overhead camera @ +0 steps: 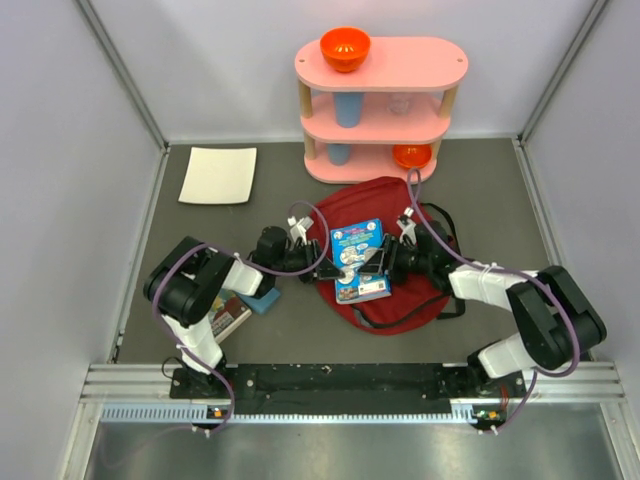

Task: Pack the student bag
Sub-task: Pick up the book from the center of the board.

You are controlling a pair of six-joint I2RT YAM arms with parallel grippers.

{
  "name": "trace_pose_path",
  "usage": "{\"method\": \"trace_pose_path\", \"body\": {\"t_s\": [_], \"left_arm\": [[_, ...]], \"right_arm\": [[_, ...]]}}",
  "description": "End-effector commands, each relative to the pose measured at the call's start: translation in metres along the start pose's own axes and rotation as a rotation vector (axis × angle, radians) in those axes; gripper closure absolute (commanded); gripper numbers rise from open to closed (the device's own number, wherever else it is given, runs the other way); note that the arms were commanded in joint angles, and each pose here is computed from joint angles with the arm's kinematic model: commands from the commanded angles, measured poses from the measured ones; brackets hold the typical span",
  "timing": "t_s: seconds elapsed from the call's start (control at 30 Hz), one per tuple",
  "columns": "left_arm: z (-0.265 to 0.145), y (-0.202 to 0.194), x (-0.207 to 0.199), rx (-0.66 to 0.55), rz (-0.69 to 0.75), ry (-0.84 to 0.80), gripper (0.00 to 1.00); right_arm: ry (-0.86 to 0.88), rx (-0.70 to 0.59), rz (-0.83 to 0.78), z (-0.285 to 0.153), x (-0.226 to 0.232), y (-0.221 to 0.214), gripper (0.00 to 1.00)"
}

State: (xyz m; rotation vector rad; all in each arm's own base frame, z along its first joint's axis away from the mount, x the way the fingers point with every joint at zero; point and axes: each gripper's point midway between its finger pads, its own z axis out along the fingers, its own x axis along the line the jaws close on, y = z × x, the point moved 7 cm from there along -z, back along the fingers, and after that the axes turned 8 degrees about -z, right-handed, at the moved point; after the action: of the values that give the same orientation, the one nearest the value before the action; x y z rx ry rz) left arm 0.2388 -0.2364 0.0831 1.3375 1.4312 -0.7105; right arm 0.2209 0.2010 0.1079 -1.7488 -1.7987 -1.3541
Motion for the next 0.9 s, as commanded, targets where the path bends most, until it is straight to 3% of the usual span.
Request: {"method": "trace_pose_path", "body": {"t_s": [0.0, 0.03, 0.07, 0.1, 0.17, 0.23, 0.3, 0.37, 0.4, 0.63, 0.87], "left_arm": [[0.010, -0.001, -0.016, 0.030, 0.066, -0.052, 0.64], [0.009, -0.001, -0.018, 0.027, 0.067, -0.061, 0.65], [0.008, -0.001, -0.020, 0.024, 0.071, -0.064, 0.65], [0.006, 0.000, -0.025, 0.012, 0.083, -0.069, 0.65], [0.002, 0.000, -0.027, 0.003, 0.091, -0.047, 0.61], [-0.006, 0.005, -0.039, -0.042, 0.145, -0.037, 0.56], [-0.017, 0.010, -0.052, -0.096, 0.182, 0.002, 0.44], [-0.027, 0.015, -0.063, -0.148, 0.202, 0.030, 0.27], [-0.039, 0.017, -0.079, -0.185, 0.224, 0.034, 0.02], [-0.085, 0.037, -0.158, -0.406, 0.373, -0.043, 0.01], [-0.087, 0.047, -0.197, -0.444, 0.444, -0.242, 0.01]], "right_arm": [[0.196, -0.080, -0.103, -0.008, 0.038, 0.024, 0.58], [0.200, -0.082, -0.106, -0.009, 0.040, 0.026, 0.65], [0.200, -0.088, -0.116, -0.011, 0.042, 0.027, 0.82], [0.185, -0.086, -0.115, -0.012, 0.042, 0.026, 0.90], [0.163, -0.119, -0.160, -0.020, 0.049, 0.033, 0.99], [0.128, -0.126, -0.196, -0.026, 0.053, 0.038, 1.00], [0.117, -0.163, -0.227, -0.039, 0.063, 0.043, 1.00], [0.092, -0.196, -0.249, -0.049, 0.070, 0.048, 1.00], [0.115, -0.230, -0.272, -0.059, 0.079, 0.051, 1.00], [0.297, -0.338, -0.346, -0.103, 0.136, 0.065, 1.00], [0.528, -0.393, -0.424, -0.140, 0.185, 0.071, 1.00]]}}
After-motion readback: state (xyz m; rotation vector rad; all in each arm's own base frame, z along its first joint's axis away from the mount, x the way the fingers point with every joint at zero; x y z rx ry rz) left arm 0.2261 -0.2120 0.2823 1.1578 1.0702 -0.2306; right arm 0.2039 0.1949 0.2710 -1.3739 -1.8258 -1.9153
